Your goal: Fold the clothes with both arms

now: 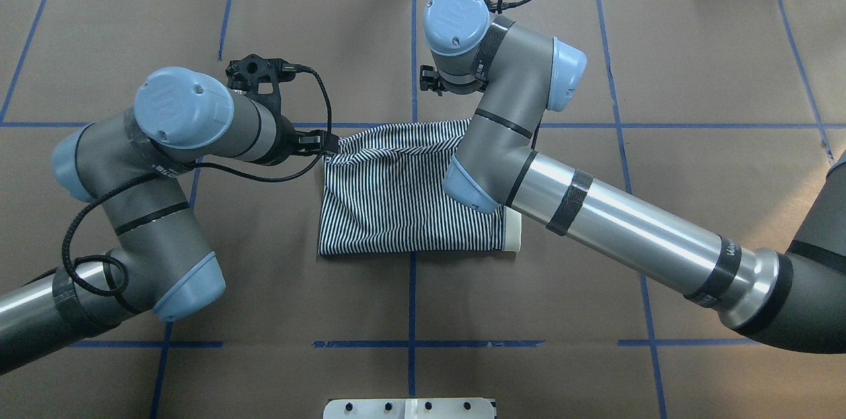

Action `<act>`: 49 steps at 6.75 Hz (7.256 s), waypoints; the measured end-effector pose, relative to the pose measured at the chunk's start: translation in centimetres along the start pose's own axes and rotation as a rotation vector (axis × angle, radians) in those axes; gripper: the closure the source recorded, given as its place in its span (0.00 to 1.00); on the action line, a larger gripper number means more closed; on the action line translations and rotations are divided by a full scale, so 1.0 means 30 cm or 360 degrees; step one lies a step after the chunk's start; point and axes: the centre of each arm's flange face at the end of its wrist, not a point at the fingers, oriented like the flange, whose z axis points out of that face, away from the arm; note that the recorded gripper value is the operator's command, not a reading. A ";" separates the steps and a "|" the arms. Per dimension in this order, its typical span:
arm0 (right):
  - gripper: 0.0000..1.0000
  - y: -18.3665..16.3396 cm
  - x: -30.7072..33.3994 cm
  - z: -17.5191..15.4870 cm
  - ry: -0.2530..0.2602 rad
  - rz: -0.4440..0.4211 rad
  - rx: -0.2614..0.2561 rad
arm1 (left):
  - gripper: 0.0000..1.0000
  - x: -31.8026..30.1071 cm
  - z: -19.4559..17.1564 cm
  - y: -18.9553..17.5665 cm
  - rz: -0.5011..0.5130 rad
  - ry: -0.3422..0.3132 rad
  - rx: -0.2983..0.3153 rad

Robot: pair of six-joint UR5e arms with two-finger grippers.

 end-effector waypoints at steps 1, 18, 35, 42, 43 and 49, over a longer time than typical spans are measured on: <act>0.00 0.011 0.013 -0.015 -0.0025 -0.0006 -0.0008 | 0.00 0.048 0.071 0.014 -0.0050 -0.0026 -0.0030; 0.00 0.156 0.114 0.069 -0.0171 -0.0050 0.0019 | 0.00 -0.080 0.215 -0.313 0.0093 -0.0096 0.0114; 0.00 0.076 2.385 0.018 -0.0143 -0.0553 -0.0417 | 0.00 -0.904 -0.429 -0.208 0.0542 -0.0359 -0.0103; 0.00 0.214 2.570 -0.055 -0.0277 -0.0343 -0.0419 | 0.00 -1.868 -0.656 -0.106 0.0033 -0.0267 -0.0333; 0.00 0.213 2.570 -0.055 -0.0277 -0.0343 -0.0418 | 0.00 -1.954 -0.664 -0.058 -0.0037 -0.0227 -0.0352; 0.00 0.194 2.585 -0.151 -0.0248 -0.0279 -0.0385 | 0.00 -2.056 -0.706 -0.031 0.0167 -0.0212 -0.0343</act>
